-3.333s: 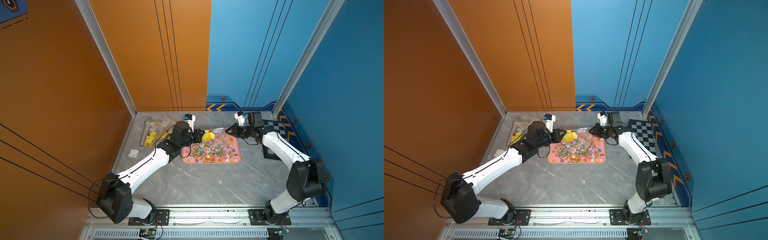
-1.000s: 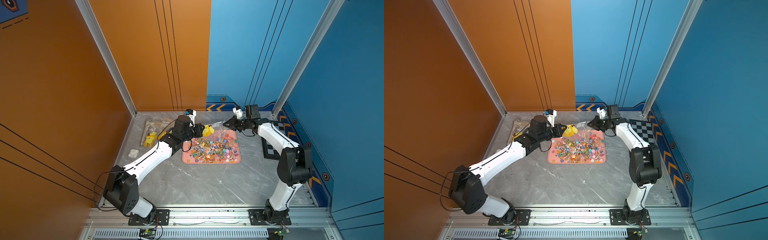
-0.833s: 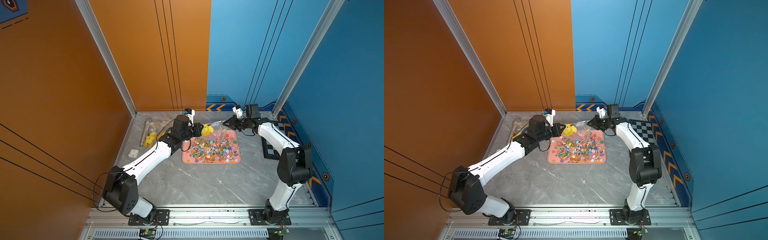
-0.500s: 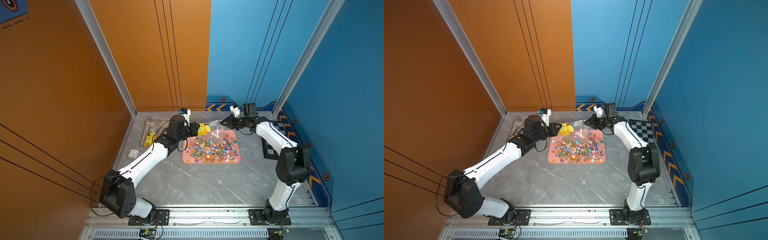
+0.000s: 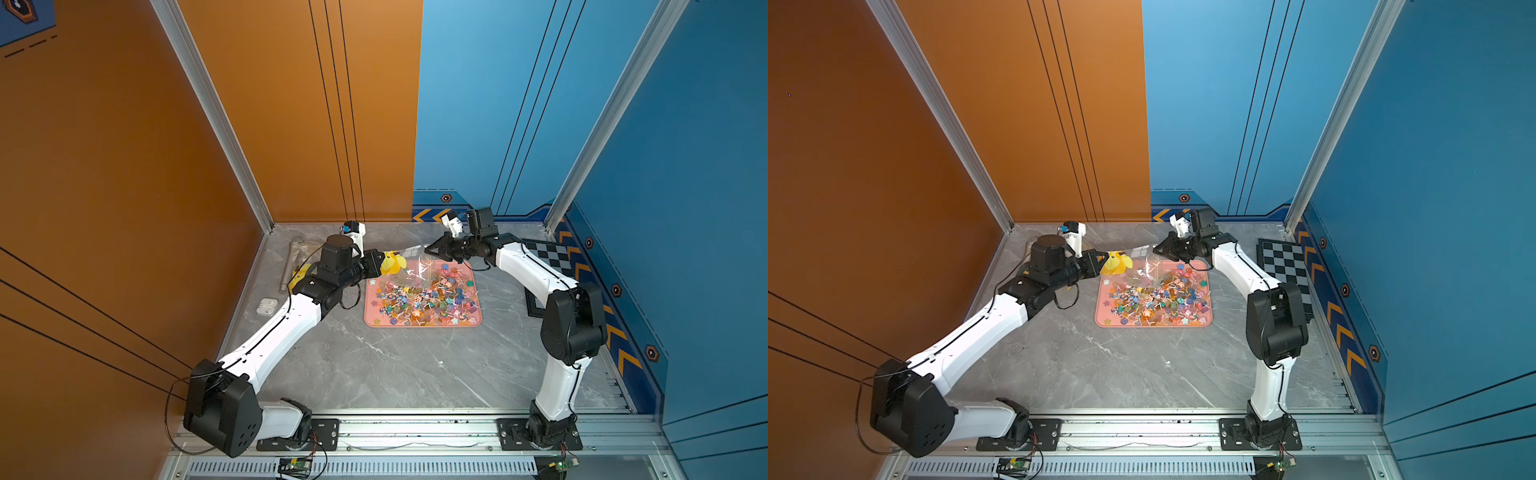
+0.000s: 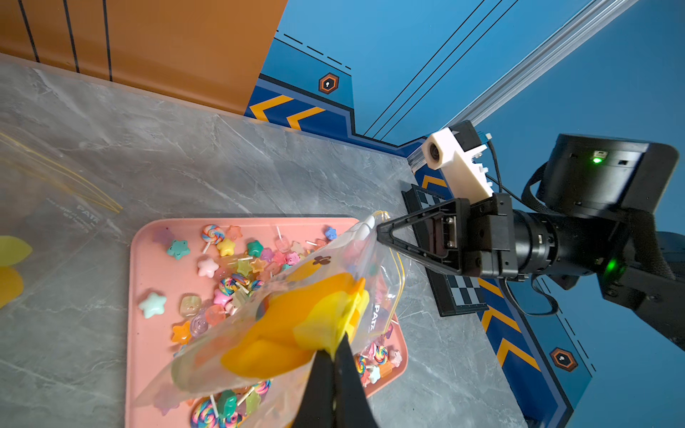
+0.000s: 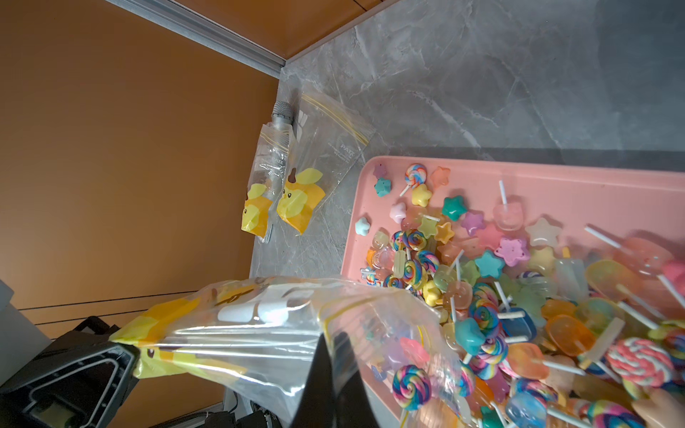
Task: Pour candies out of the ziploc bag
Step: 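Pour the candies out of the ziploc bag onto the tray.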
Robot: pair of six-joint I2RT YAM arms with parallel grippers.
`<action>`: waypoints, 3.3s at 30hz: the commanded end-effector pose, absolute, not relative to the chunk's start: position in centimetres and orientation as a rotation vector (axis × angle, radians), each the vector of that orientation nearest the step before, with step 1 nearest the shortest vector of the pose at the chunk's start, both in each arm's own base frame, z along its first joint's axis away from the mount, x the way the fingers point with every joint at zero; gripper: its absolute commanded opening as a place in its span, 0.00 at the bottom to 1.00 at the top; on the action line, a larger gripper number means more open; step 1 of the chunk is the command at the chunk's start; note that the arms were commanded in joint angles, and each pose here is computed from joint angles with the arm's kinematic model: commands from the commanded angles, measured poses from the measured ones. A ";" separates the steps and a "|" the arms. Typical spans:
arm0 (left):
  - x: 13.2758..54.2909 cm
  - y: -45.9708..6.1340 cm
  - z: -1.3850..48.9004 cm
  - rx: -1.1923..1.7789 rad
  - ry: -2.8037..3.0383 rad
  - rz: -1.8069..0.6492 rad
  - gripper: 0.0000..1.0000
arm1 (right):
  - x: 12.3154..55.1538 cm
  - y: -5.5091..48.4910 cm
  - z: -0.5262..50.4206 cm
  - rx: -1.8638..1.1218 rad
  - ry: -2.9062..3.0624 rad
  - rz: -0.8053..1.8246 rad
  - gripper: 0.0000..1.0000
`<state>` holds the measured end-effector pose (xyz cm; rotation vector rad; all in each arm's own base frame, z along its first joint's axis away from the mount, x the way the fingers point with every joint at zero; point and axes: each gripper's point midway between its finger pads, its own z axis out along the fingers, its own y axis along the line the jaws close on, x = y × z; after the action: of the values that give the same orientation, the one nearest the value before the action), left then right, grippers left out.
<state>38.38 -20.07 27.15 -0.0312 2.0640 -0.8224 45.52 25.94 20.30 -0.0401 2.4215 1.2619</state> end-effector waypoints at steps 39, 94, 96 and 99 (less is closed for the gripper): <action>37.6 -13.7 32.3 -0.081 1.922 -0.610 0.00 | 49.0 24.4 14.2 0.177 2.541 1.038 0.00; 34.6 -15.3 26.0 0.068 2.212 -0.434 0.00 | 47.2 32.3 10.7 0.211 2.516 1.296 0.00; 34.4 -15.7 25.0 0.074 2.236 -0.437 0.00 | 47.0 32.7 10.5 0.217 2.510 1.317 0.00; 34.1 -15.9 24.2 0.076 2.254 -0.438 0.09 | 47.0 32.7 10.4 0.221 2.507 1.333 0.00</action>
<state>34.10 -16.36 24.34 0.1104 2.2612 -0.4642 44.57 35.63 14.21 0.0332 2.4768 1.4689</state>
